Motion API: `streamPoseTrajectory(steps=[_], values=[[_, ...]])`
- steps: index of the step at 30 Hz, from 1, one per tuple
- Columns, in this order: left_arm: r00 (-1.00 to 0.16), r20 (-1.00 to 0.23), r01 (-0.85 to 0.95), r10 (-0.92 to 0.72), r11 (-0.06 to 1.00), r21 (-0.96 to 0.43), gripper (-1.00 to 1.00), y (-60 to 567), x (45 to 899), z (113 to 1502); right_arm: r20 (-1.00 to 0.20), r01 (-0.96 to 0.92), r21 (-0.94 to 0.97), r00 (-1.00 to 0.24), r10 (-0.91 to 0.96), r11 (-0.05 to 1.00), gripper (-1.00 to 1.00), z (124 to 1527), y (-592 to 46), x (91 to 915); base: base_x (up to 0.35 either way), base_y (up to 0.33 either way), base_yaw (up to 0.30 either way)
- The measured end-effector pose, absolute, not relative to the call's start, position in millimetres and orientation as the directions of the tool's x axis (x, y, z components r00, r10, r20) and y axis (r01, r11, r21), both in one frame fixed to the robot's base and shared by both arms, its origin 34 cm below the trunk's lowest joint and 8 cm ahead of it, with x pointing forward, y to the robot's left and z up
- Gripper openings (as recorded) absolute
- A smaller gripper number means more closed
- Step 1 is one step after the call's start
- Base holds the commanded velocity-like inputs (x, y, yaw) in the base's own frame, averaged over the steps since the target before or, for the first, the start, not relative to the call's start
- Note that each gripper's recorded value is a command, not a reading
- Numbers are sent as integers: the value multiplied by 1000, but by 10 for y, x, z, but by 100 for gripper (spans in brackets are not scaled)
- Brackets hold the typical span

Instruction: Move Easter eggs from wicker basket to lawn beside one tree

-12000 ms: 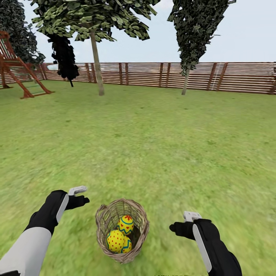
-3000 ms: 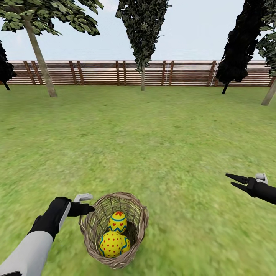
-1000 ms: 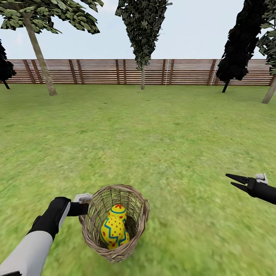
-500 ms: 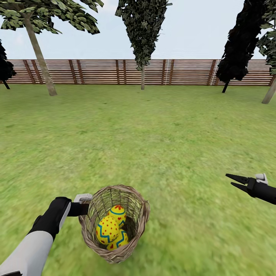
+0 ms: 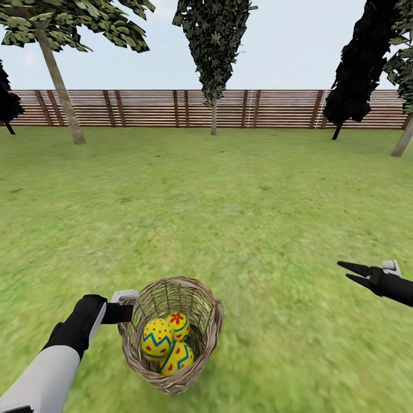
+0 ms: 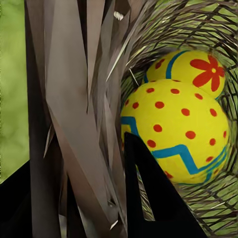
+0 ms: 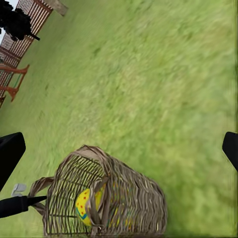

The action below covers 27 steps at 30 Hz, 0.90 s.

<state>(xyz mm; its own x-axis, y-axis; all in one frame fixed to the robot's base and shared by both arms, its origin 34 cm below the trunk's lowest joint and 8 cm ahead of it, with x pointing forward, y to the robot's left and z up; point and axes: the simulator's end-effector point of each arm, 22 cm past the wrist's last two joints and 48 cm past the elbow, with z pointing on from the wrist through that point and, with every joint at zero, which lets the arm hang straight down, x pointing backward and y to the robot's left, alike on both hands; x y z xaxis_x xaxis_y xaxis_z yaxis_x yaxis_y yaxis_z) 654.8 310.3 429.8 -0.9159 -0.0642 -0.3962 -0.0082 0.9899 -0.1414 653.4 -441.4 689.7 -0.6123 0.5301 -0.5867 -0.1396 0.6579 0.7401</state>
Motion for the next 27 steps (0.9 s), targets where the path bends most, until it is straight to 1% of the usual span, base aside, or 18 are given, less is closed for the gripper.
streamPoseTrajectory(steps=[27], values=[[-917, -394, -9, -64, 990, -140, -100, 3107, 6665, 4873, -591, -132, 729, -616, 520, 672, 100, 7445, -4432, 6651, 0, 0, 0]])
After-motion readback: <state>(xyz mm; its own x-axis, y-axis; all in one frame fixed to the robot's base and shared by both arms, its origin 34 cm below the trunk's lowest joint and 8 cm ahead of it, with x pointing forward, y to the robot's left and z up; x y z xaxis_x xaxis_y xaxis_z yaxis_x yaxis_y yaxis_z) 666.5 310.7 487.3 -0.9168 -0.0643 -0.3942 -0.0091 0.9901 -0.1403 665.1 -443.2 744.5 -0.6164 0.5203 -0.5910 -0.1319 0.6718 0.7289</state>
